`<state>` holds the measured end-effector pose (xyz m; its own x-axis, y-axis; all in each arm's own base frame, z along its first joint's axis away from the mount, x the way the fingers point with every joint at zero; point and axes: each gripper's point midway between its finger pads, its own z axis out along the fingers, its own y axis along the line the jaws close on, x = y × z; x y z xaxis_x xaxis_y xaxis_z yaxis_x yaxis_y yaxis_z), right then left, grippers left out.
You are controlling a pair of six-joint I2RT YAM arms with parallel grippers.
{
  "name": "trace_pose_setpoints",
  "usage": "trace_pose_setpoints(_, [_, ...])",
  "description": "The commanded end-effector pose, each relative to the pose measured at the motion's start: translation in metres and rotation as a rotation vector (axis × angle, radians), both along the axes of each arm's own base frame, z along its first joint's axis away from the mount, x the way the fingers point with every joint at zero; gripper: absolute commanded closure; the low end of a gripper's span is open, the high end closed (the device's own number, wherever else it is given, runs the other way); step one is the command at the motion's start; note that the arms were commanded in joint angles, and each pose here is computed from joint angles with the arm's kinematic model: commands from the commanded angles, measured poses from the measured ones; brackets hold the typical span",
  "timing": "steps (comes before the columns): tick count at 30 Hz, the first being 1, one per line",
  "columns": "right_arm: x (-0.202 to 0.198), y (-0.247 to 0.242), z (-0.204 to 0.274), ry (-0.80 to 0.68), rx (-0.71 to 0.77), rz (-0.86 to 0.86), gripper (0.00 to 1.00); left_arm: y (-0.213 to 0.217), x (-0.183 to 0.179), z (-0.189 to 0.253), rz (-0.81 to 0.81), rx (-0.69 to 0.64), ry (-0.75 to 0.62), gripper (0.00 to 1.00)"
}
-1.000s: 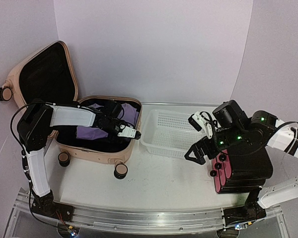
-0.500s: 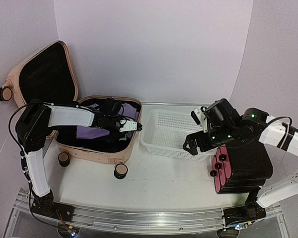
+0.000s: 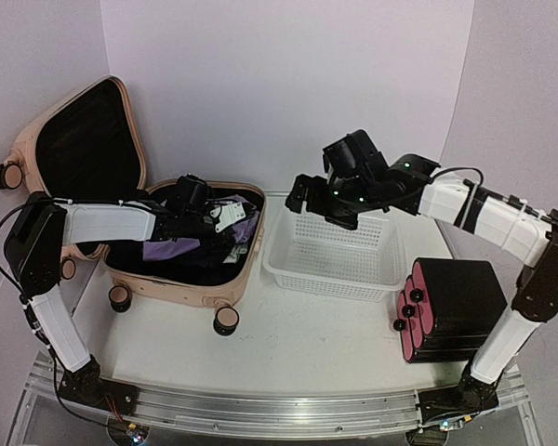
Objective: Open, take out, and arrange the luggage
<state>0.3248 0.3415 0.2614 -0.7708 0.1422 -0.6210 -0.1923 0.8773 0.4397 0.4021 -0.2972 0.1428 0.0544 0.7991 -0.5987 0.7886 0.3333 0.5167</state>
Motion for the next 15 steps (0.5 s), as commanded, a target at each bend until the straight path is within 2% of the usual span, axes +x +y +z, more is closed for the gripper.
trace_pose_setpoints(1, [0.033, 0.03, 0.021, 0.061, 0.243, -0.157, 0.02, -0.007, 0.001, 0.062, 0.064, -0.238, -0.058, 1.0])
trace_pose_setpoints(7, [0.061, 0.071, 0.009, 0.198, 0.427, -0.2, 0.02, 0.0, -0.003, 0.065, 0.102, -0.275, -0.053, 1.0])
trace_pose_setpoints(11, [0.064, 0.071, 0.006, 0.186, 0.421, -0.206, 0.02, -0.002, -0.009, 0.052, 0.071, -0.259, -0.027, 1.0])
trace_pose_setpoints(15, [0.065, 0.058, -0.003, 0.194, 0.422, -0.24, 0.02, 0.003, -0.003, 0.043, 0.136, -0.264, -0.001, 1.0])
